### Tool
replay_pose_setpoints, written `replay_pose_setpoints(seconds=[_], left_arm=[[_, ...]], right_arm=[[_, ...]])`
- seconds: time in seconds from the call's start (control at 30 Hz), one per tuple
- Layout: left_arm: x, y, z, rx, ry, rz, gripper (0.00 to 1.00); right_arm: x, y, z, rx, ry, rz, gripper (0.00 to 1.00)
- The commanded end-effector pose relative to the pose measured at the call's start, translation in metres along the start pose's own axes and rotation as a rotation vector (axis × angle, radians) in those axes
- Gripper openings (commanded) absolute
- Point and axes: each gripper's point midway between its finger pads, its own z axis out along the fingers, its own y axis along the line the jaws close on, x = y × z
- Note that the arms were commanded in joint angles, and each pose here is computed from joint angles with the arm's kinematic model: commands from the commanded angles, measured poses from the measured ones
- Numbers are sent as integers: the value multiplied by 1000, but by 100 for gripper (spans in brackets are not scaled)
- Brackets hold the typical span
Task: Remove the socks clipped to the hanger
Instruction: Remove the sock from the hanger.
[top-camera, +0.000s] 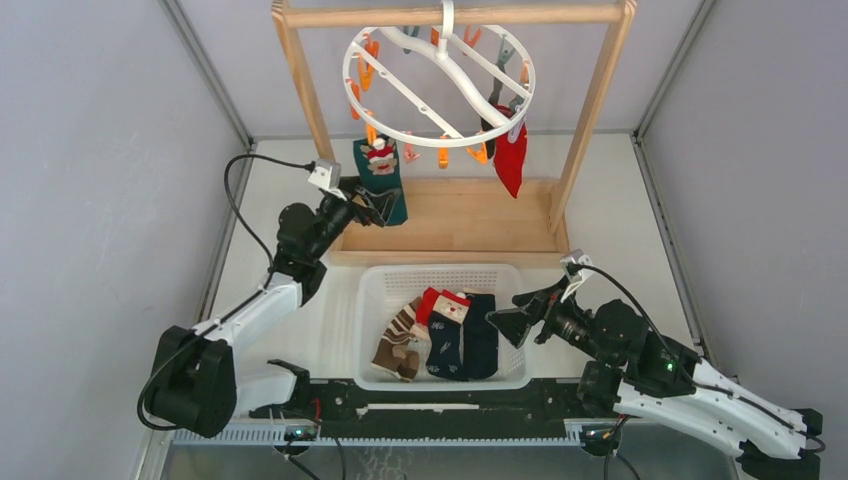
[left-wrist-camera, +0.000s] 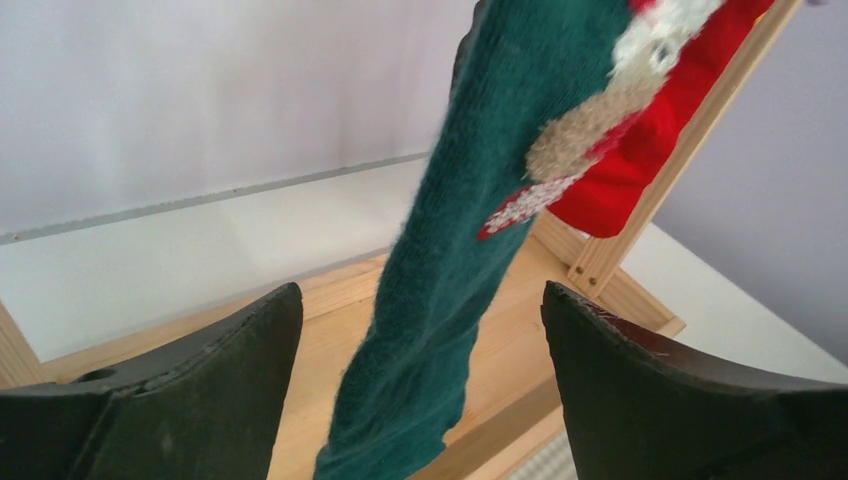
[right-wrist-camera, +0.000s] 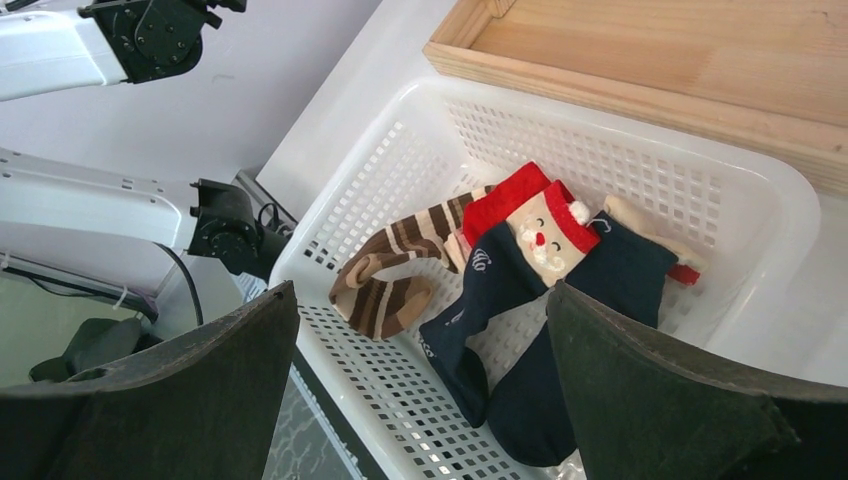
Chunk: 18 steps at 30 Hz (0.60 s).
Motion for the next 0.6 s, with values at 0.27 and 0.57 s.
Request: replay_pose_setpoints(seconds=[0.27,0.57], left_arm=[[-43,-32,-9,120,-64,-5,34],[-50,-43,-23,127,-52,-31,19]], right_arm=[[-15,8,-4,-22,-45,9,100],[-18,10,-2,-31,-54,7,99]])
